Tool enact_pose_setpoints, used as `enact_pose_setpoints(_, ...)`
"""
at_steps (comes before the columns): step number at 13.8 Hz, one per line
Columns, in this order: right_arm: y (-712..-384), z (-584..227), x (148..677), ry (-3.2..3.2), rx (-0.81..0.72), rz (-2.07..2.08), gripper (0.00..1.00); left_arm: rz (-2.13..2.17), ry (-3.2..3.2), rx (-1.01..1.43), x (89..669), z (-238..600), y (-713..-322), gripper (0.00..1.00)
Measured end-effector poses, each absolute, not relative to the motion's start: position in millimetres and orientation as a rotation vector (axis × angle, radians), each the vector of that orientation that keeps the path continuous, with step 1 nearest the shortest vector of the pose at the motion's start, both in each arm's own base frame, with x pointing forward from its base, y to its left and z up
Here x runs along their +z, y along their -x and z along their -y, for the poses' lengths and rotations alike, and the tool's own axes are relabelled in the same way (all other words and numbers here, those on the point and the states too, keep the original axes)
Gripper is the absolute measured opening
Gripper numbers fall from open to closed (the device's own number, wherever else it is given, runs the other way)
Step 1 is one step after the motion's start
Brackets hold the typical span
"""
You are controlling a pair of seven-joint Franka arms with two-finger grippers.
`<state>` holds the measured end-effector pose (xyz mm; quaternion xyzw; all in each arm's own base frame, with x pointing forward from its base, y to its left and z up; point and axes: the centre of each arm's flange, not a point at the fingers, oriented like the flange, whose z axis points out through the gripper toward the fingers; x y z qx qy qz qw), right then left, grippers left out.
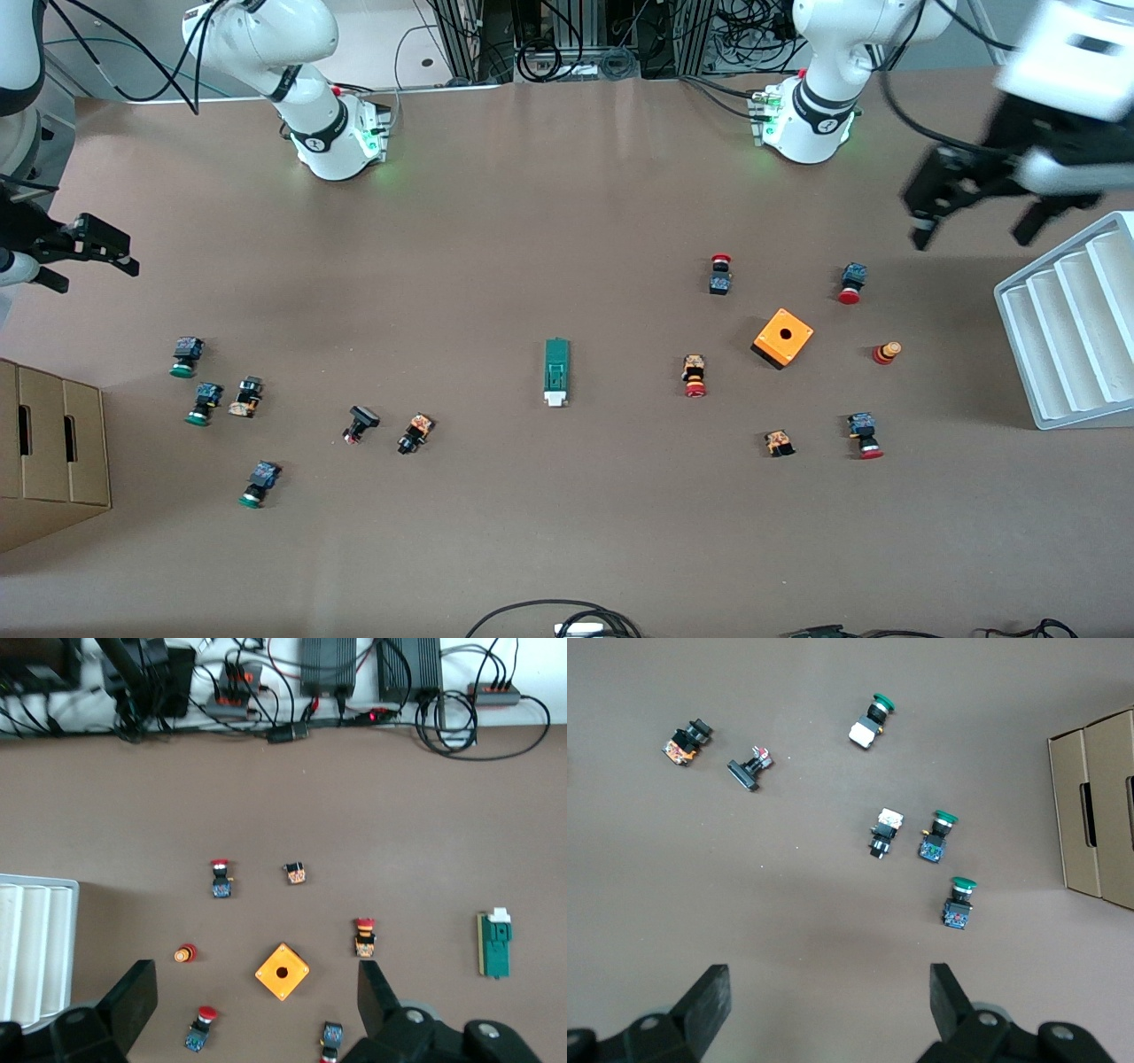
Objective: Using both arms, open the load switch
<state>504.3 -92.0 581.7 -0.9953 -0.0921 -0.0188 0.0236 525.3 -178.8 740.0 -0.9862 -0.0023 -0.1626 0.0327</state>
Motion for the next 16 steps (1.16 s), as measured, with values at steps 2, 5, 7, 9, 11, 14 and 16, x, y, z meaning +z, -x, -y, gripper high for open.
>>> enact_pose_setpoints(2, -504, 92, 582, 3.081, -0.059, 0.285, 1.0, 0.04, 3.004, -0.587, 744, 232, -506, 1.0)
enact_pose_setpoints(5, -504, 95, 582, 3.081, -0.059, 0.277, 1.0, 0.126, 2.971, -0.698, 738, 292, -481, 1.0)
enact_pose_setpoints(7, -504, 96, 582, 3.081, -0.059, 0.274, 1.0, 0.154, 2.93, -0.756, 725, 329, -464, 1.0)
enact_pose_setpoints(9, -504, 96, 581, 3.081, -0.057, 0.272, 1.0, 0.149, 2.88, -0.813, 708, 369, -441, 1.0)
enact_pose_setpoints(11, -505, 97, 579, 3.081, -0.05, 0.27, 1.0, 0.151, 2.838, -0.884, 689, 408, -417, 1.0)
enact_pose_setpoints(14, -506, 99, 575, 3.081, -0.04, 0.264, 1.0, 0.179, 2.801, -1.001, 655, 455, -391, 1.0)
enact_pose_setpoints(16, -506, 99, 576, 3.082, -0.043, 0.265, 1.0, 0.185, 2.8, -1.069, 627, 478, -381, 1.0)
